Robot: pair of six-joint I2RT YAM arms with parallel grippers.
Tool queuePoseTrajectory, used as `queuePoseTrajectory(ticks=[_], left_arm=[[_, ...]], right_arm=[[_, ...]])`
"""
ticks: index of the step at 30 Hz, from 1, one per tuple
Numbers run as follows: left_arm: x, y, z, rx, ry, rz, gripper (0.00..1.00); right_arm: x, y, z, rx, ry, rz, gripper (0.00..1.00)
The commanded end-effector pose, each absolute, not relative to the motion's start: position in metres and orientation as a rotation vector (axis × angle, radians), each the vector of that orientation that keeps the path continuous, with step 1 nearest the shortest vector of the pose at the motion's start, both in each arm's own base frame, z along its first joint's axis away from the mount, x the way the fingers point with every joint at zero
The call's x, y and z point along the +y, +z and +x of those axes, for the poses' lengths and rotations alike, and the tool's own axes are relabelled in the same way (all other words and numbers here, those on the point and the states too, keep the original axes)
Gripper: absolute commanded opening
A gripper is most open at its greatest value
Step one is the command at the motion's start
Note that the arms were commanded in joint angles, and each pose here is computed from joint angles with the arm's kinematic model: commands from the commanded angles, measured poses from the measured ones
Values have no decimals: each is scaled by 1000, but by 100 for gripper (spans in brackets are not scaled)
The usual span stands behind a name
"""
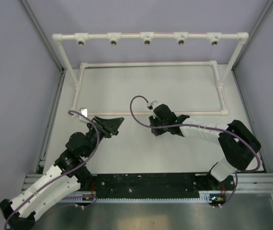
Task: Install the water faucets
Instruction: Pick up the adaptor at the center of the board.
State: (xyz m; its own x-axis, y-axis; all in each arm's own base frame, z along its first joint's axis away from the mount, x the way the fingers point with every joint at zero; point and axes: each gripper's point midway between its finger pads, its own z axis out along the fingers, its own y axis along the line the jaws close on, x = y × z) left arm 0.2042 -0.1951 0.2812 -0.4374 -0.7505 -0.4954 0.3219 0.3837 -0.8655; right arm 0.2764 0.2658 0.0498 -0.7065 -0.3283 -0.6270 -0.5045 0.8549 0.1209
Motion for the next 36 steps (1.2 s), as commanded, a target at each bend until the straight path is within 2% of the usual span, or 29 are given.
queuePoseTrajectory(ticks=[1, 9, 13, 15, 17, 20, 36], left_arm=[[-193, 295, 203, 1537, -1306, -377, 0], [-192, 282, 200, 1563, -1304, -379, 0], [-191, 275, 197, 1573, -1309, -383, 0], [-191, 270, 197, 1583, -1308, -386, 0], [-192, 266, 196, 1592, -1313, -389, 0], [-192, 263, 195, 1593, -1322, -395, 0], [-191, 257, 196, 1599, -1320, -412, 0]], right_arm=[[288, 69, 243, 2308, 446, -720, 2], [300, 62, 200, 2214, 549, -880, 4], [295, 56, 194, 2221, 533, -906, 16], [292, 51, 189, 2234, 525, -926, 30], [290, 49, 184, 2238, 521, -932, 41], [287, 50, 177, 2235, 526, -932, 47], [276, 38, 179, 2261, 445, -968, 48]])
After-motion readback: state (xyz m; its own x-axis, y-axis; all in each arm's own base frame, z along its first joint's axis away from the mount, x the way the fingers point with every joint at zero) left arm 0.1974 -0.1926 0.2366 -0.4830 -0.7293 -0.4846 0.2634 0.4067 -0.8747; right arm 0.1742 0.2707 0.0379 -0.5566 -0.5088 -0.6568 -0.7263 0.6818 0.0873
